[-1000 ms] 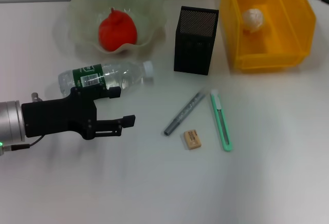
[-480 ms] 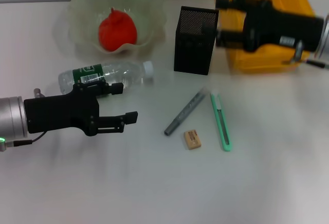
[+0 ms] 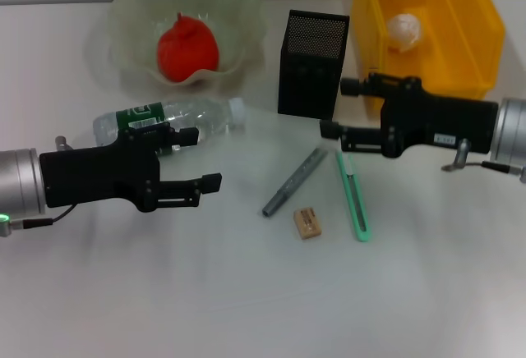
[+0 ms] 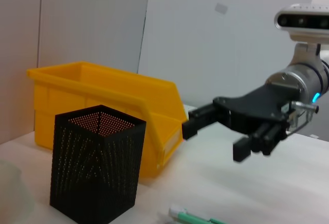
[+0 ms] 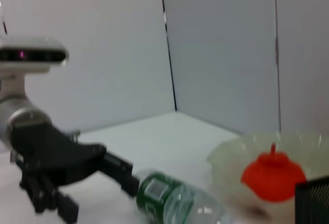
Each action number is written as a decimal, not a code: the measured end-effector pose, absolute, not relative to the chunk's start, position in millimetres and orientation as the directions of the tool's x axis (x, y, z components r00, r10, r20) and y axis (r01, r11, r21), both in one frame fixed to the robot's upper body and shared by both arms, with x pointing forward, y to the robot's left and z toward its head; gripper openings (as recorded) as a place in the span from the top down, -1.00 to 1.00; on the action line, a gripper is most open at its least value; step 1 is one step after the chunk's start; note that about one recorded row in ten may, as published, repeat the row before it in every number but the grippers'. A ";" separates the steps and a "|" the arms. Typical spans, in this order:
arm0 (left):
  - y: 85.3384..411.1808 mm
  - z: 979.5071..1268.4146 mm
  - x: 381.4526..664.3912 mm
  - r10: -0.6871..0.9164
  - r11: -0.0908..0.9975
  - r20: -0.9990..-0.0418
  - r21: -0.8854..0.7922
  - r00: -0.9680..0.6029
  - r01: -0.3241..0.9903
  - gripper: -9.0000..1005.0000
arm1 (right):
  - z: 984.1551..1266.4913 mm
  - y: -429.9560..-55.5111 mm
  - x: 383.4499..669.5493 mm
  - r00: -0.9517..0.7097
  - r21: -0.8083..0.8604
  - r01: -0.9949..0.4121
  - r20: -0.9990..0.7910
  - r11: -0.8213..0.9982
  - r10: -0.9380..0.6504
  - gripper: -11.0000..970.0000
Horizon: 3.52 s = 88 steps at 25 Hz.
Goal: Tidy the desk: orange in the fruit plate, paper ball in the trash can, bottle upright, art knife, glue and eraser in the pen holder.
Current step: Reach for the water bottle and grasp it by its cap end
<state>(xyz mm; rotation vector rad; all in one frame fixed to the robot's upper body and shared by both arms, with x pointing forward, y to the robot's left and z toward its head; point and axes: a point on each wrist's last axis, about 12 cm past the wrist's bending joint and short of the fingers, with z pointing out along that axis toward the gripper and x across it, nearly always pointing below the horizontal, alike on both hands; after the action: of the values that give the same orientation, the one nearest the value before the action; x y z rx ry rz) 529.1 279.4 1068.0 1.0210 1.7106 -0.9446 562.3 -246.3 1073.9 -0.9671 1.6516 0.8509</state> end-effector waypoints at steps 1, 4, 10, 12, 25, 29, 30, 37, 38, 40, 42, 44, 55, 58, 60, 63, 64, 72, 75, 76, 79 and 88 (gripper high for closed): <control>279.5 1068.0 529.4 0.228 0.368 -0.941 -0.155 -0.251 0.917 -0.68 | 1071.6 -246.0 561.2 -0.186 0.083 -0.898 -0.961 0.433 -0.203 -0.64; 279.7 1067.9 530.0 0.229 0.371 -0.940 -0.154 -0.251 0.916 -0.68 | 1063.9 -247.6 557.2 -0.208 0.090 -0.888 -0.953 0.452 -0.220 -0.64; 279.0 1068.4 532.5 0.235 0.376 -0.940 -0.146 -0.246 0.915 -0.68 | 1056.0 -247.7 556.0 -0.228 0.086 -0.879 -0.940 0.470 -0.255 -0.64; 278.4 1068.5 533.0 0.236 0.375 -0.941 -0.143 -0.244 0.916 -0.68 | 1053.1 -244.9 556.2 -0.235 0.084 -0.881 -0.932 0.466 -0.275 -0.64; 276.2 1075.0 537.8 0.216 0.368 -0.950 -0.136 -0.227 0.920 -0.68 | 1050.9 -242.8 557.4 -0.245 0.085 -0.879 -0.925 0.469 -0.290 -0.64; 267.9 1103.1 556.0 0.104 0.378 -0.977 -0.133 -0.185 0.916 -0.68 | 1050.5 -243.0 557.6 -0.248 0.086 -0.877 -0.925 0.474 -0.290 -0.64; 258.1 1119.2 571.8 0.103 0.377 -0.977 -0.136 -0.187 0.916 -0.68 | 1050.4 -242.7 557.6 -0.249 0.088 -0.877 -0.924 0.473 -0.289 -0.64; 233.7 1143.8 603.6 0.219 0.362 -0.958 -0.096 -0.184 0.927 -0.67 | 1050.0 -241.9 557.4 -0.255 0.096 -0.875 -0.924 0.474 -0.284 -0.64; 233.7 1143.8 603.6 0.219 0.362 -0.958 -0.096 -0.184 0.927 -0.67 | 1050.0 -241.9 557.4 -0.255 0.096 -0.875 -0.924 0.474 -0.284 -0.64; 224.9 1156.2 616.5 0.315 0.365 -0.928 -0.074 -0.198 0.928 -0.67 | 1050.1 -242.1 557.5 -0.257 0.098 -0.874 -0.925 0.476 -0.281 -0.64; 220.3 1164.9 624.6 0.378 0.382 -0.900 -0.063 -0.218 0.922 -0.67 | 1050.4 -242.6 557.8 -0.258 0.099 -0.872 -0.925 0.480 -0.278 -0.64; 220.3 1164.9 624.6 0.378 0.382 -0.900 -0.063 -0.218 0.922 -0.67 | 1050.4 -242.7 557.9 -0.260 0.101 -0.870 -0.925 0.482 -0.276 -0.64; 193.4 1188.4 641.8 0.687 0.399 -0.664 0.007 -0.294 0.917 -0.50 | 1050.2 -242.7 557.7 -0.265 0.105 -0.870 -0.924 0.482 -0.275 -0.64; 183.8 1186.6 642.4 0.738 0.384 -0.610 0.030 -0.288 0.923 -0.43 | 1050.2 -242.7 557.7 -0.265 0.105 -0.870 -0.924 0.483 -0.275 -0.64; 181.3 1185.7 642.4 0.747 0.380 -0.601 0.033 -0.286 0.925 -0.40 | 1050.2 -242.7 557.7 -0.265 0.106 -0.869 -0.924 0.483 -0.275 -0.64; 165.0 1179.4 642.0 0.798 0.350 -0.546 0.075 -0.255 0.934 -0.38 | 1050.3 -242.8 557.8 -0.265 0.106 -0.869 -0.924 0.483 -0.274 -0.64; 162.7 1177.7 641.8 0.806 0.344 -0.538 0.083 -0.249 0.935 -0.38 | 1050.3 -242.8 557.8 -0.265 0.106 -0.869 -0.924 0.484 -0.274 -0.64; 149.6 1151.8 642.2 0.849 0.323 -0.479 0.135 -0.224 0.937 -0.33 | 1051.0 -242.7 558.5 -0.264 0.106 -0.868 -0.926 0.485 -0.271 -0.64; 146.7 1144.6 641.9 0.860 0.314 -0.464 0.152 -0.213 0.937 -0.32 | 1051.3 -242.6 558.9 -0.263 0.105 -0.868 -0.926 0.485 -0.270 -0.64; 145.9 1142.7 641.9 0.863 0.312 -0.460 0.157 -0.210 0.937 -0.31 | 1051.6 -242.5 559.2 -0.262 0.105 -0.868 -0.927 0.485 -0.270 -0.64; 144.3 1139.4 642.1 0.869 0.306 -0.452 0.170 -0.202 0.937 -0.30 | 1052.2 -242.2 559.8 -0.261 0.104 -0.868 -0.927 0.486 -0.269 -0.64; 136.9 1130.7 642.2 0.895 0.268 -0.420 0.231 -0.152 0.935 -0.25 | 1052.7 -241.4 560.5 -0.261 0.104 -0.869 -0.927 0.484 -0.268 -0.64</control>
<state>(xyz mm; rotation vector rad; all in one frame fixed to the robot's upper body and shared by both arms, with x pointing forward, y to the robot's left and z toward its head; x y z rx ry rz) 642.2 136.9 1130.7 1.6484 2.0702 -0.1138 560.5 -241.4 1052.7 -0.9628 1.7816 0.7937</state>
